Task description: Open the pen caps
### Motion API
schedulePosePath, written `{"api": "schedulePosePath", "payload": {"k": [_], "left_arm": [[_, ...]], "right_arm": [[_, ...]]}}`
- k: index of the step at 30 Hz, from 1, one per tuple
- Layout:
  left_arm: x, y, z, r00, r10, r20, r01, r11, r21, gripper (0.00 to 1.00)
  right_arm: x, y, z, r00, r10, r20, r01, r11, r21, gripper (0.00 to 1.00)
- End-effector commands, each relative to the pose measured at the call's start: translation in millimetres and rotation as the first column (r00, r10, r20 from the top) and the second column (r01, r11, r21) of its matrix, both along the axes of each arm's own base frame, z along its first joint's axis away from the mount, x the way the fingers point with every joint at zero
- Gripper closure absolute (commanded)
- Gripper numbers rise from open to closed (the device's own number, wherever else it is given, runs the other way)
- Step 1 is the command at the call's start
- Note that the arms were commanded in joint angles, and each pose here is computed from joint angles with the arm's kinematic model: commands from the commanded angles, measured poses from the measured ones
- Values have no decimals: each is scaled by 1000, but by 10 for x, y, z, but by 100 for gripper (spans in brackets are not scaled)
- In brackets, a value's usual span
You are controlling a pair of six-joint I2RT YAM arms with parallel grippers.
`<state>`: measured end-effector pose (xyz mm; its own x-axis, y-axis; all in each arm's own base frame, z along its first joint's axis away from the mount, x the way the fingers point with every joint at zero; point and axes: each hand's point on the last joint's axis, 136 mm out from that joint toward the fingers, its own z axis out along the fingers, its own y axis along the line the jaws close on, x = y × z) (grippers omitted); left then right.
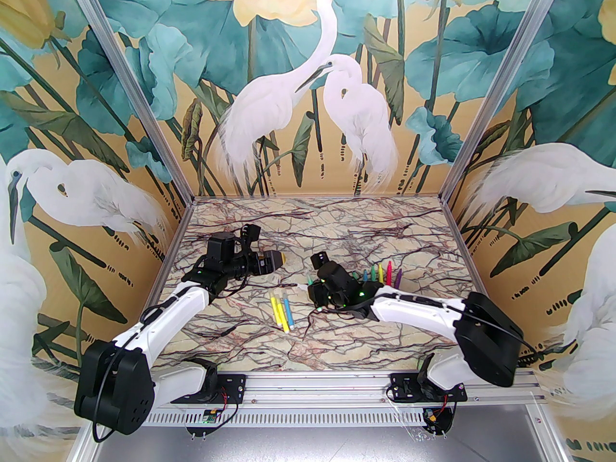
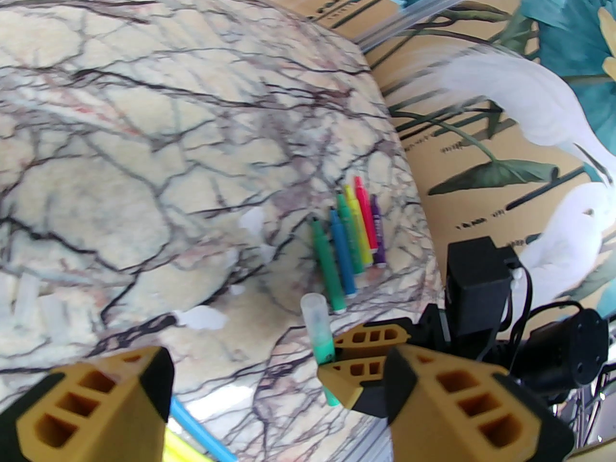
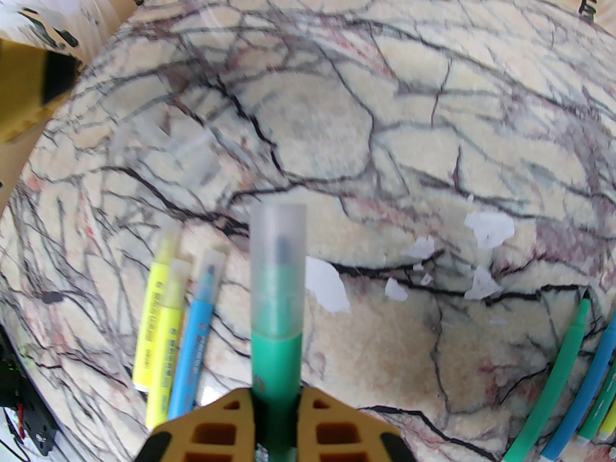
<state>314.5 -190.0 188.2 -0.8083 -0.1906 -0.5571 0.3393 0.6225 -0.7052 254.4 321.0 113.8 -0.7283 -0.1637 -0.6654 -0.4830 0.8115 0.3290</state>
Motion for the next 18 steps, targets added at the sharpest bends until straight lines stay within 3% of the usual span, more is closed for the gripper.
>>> {"api": "schedulePosePath", "payload": {"k": [1,18], "left_arm": [[-73,-162,58,997,-81,7,81,995,-61,25],[-188,-619,108,969,-245,20,246,965,-87,36]], "right_arm": [[2,24,170,998,27,49,-30,998,47,87],[-87,123,495,989,97,112,-114,982,148,87]]}}
